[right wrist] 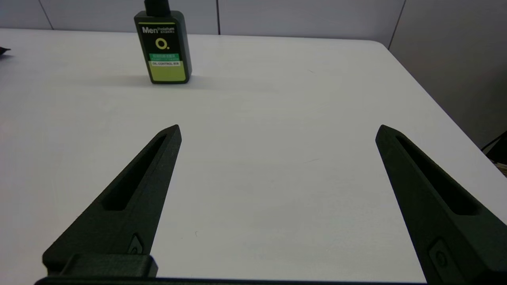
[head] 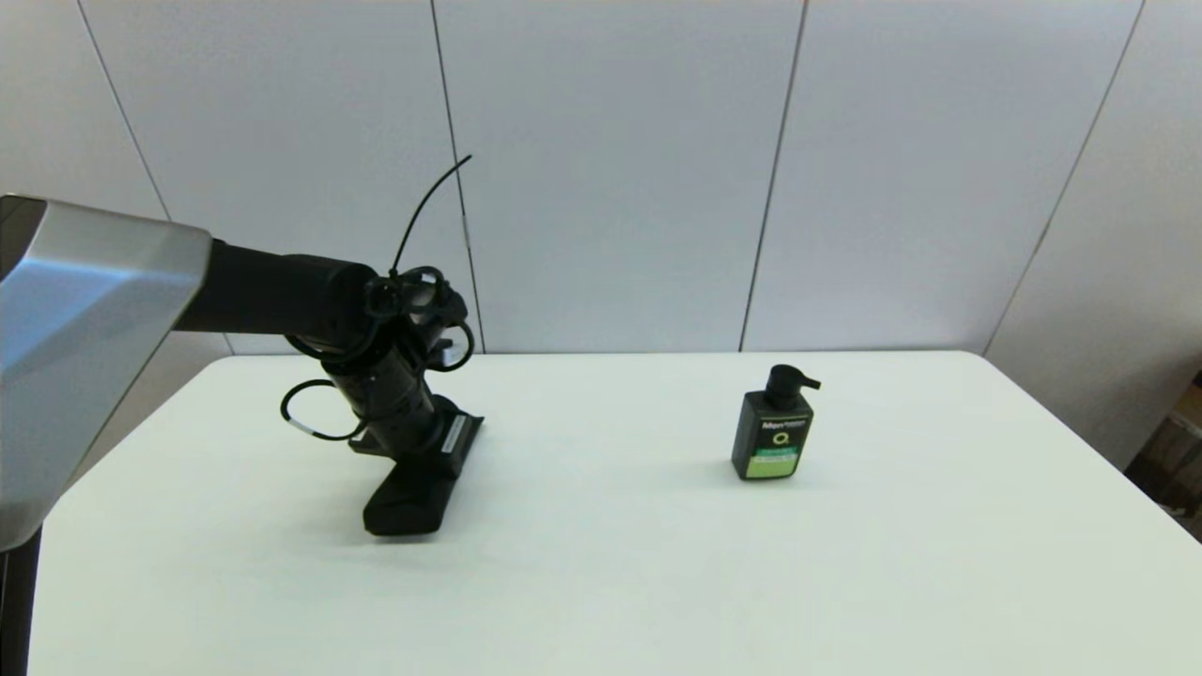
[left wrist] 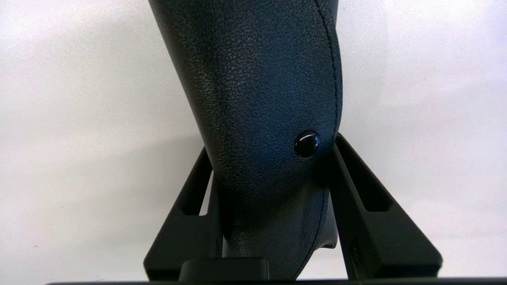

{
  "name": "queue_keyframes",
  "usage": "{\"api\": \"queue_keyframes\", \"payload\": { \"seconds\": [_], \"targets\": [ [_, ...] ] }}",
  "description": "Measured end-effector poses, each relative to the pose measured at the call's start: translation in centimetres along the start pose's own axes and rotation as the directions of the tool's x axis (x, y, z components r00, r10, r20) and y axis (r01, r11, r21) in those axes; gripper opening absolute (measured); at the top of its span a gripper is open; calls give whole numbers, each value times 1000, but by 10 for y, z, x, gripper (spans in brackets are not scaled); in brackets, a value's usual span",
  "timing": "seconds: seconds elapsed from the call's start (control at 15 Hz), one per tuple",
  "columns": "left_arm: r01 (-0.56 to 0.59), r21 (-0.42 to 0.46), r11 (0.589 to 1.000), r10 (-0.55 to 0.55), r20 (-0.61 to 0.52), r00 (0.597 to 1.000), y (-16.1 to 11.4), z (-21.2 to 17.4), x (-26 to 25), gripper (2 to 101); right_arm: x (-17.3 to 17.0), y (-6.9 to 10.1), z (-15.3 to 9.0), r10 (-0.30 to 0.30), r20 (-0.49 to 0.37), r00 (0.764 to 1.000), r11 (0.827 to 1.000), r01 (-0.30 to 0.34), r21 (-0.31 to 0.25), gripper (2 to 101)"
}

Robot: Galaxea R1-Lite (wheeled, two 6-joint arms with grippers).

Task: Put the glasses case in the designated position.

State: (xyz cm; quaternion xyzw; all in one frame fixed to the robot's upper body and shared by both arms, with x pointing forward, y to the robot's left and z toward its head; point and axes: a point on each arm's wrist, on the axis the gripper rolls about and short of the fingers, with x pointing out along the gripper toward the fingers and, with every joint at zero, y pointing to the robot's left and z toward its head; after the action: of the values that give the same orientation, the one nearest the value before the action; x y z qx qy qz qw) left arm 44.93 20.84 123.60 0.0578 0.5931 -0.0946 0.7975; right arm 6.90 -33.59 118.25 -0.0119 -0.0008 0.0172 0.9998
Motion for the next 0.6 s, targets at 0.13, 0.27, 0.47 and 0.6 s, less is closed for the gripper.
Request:
{"api": "queue_keyframes", "payload": {
  "seconds": [0.13,0.27,0.47,0.6],
  "targets": [
    [1,-1,1000,-1,9,1000,0,1,-2,447,0,0,0,0,0,1000,1000,0,0,973],
    [3,0,1000,-3,27,1000,0,3,-7,440,0,0,0,0,0,1000,1000,0,0,973],
    [7,1,1000,-7,57,998,-1,5,-15,434,0,0,0,0,0,1000,1000,0,0,973],
    [9,0,1000,-9,75,997,-1,5,-21,433,0,0,0,0,0,1000,1000,0,0,973]
  ]
}}
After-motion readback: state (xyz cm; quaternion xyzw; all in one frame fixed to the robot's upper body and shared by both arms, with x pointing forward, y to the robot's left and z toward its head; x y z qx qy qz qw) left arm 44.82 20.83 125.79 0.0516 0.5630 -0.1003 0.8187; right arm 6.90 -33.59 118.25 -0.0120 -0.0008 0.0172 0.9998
